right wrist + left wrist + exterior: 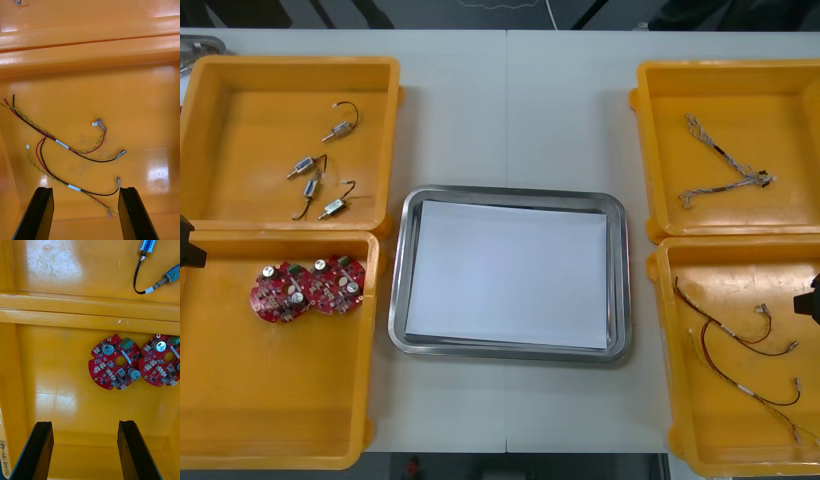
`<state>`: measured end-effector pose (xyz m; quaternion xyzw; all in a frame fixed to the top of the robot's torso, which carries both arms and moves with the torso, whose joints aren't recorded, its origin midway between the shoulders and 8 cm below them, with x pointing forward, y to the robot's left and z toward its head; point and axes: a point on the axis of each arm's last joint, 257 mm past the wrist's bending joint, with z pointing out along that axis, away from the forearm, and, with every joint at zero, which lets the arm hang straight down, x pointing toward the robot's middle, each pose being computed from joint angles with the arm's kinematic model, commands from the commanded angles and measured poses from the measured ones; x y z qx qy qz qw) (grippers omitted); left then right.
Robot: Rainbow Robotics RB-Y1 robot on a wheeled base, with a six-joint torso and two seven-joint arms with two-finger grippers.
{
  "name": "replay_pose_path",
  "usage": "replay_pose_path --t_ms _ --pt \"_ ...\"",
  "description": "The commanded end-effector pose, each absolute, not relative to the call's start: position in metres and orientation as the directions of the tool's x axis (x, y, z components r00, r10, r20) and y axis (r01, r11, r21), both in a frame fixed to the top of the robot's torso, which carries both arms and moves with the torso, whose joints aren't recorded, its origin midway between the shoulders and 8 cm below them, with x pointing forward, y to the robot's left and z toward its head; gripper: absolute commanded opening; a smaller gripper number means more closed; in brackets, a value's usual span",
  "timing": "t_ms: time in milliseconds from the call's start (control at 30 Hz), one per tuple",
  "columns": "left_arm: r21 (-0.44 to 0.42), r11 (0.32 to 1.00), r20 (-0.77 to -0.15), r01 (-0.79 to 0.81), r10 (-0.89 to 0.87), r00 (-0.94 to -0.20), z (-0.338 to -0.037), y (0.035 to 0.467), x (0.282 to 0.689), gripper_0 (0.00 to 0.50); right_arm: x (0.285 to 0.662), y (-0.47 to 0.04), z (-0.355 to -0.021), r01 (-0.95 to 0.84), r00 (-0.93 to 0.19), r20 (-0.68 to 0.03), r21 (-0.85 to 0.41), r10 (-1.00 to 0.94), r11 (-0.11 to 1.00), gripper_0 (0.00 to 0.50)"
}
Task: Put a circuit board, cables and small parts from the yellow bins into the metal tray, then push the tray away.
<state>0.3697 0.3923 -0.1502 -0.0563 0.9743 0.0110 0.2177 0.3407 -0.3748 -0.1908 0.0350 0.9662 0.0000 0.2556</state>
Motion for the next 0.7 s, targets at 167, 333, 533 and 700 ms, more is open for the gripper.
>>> replay_pose_path --t_ms 167,333,533,700 --pt "0.101 0.995 -0.44 -0.027 0.021 -0.898 -0.1358 0.4093 0.3657 0.5 0.3359 -0.3881 -0.1796 0.092 -0.856 -0.513 -0.023 0.067 0.996 0.5" --pt "0.101 0.995 -0.44 -0.027 0.021 -0.898 -0.1358 0.4093 0.3657 0.5 0.3359 -0.3881 -0.1796 0.092 -0.856 -0.513 -0.023 0.067 0.996 0.5" --pt "0.101 0.995 -0.44 -0.027 0.021 -0.898 -0.1358 0.4093 0.3657 0.5 0.3359 -0.3881 -0.1796 0.092 -0.856 -0.513 -0.023 0.067 0.996 0.5" --pt "0.101 0.995 -0.44 -0.027 0.021 -0.898 -0.1358 0.4093 0.3657 0.5 0.3359 -0.3881 -0.1796 0.092 -0.856 -0.513 -0.023 0.067 0.996 0.5"
